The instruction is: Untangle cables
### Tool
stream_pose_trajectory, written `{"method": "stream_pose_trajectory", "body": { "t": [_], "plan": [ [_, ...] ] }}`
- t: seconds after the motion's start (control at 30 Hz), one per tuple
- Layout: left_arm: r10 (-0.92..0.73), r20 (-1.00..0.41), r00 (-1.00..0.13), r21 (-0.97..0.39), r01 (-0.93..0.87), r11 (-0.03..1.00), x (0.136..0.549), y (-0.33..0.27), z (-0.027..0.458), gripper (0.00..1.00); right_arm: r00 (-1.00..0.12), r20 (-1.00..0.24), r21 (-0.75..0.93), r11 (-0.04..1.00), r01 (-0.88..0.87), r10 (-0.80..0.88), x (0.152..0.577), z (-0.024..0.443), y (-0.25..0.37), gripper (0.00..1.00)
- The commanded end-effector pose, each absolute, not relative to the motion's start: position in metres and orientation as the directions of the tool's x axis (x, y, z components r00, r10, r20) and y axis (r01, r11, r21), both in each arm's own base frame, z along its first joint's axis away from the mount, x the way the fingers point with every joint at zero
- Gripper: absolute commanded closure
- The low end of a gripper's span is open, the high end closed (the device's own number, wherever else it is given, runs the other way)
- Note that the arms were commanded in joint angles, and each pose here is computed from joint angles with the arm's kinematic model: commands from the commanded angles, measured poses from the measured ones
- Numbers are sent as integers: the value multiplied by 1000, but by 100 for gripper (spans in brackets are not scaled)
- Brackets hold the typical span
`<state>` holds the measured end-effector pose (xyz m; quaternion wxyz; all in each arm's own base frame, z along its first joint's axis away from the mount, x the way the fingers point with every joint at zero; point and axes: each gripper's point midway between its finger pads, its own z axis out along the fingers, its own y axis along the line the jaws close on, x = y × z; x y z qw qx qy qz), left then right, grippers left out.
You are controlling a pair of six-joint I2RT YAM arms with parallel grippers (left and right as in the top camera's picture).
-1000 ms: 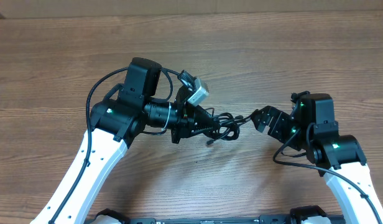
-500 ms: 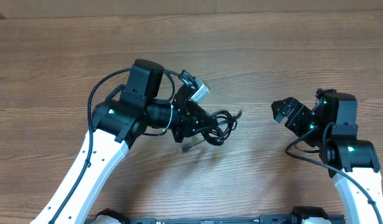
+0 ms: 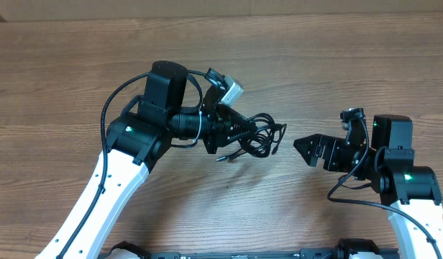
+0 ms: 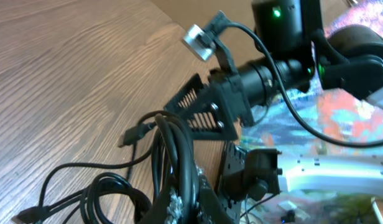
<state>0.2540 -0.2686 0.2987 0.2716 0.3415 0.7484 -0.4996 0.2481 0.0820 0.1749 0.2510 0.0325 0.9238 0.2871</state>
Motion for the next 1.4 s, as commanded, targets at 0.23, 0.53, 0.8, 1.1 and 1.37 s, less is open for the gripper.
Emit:
{"method": "stream_pose_trajectory", "body": {
  "t": [0.23,0.53,0.8,1.1,1.37],
  "plan": [
    [103,-596,-796,-715,585,383,267,-266,307,96,-813,-582,549,749,-371,23,240,202,107,0],
    [146,-546,-825,-764,561,317,239,-295,313,96,-735,-678,493,753,-437,17,262,216,106,0],
    [214,-551,-807,-761,591,269,215,-313,313,96,-745,-663,433,851,-297,77,284,202,82,0],
    [230,-567,-791,-741,611,277,212,-314,310,96,-791,-484,536,842,71,375,283,186,60,0],
    [165,-573,-803,-678,577,456,239,-304,290,96,-863,-210,544,788,287,459,230,157,64,0]
  ]
}}
